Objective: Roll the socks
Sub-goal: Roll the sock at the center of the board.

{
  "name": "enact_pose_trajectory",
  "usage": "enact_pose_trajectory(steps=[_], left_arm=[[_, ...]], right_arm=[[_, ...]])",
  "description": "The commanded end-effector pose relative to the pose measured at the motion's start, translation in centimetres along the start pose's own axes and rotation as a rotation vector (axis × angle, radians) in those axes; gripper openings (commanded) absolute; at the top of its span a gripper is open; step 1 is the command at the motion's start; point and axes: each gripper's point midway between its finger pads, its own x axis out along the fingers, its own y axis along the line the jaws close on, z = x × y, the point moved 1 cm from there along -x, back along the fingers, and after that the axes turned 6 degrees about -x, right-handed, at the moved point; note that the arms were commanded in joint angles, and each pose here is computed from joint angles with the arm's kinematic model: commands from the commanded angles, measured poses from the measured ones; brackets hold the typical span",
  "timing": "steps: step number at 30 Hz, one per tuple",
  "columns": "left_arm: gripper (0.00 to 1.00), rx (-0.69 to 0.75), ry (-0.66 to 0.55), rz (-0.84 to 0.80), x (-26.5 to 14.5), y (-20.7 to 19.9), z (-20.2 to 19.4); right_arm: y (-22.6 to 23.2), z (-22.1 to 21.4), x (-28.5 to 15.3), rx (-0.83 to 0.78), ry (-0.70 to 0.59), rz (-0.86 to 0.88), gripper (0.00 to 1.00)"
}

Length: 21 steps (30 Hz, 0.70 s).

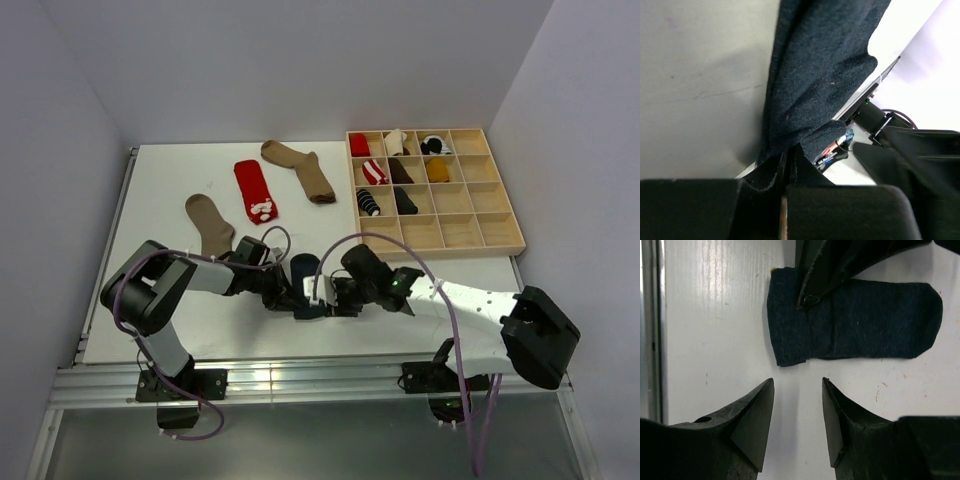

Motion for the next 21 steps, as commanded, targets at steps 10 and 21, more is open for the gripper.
enact_pose_trajectory(steps=[10,21], left_arm=[[0.00,-0.077,0.019,0.126,0.2,4.2,-1.1],[0.00,-0.088,0.031,0.121,0.3,3.7,-1.0]], right_arm=[[0.3,3.0,3.3,-0.311,0.005,-0.145,0.47],[2.5,3.0,4.1,-0.296,0.030,-0.058,0.46]])
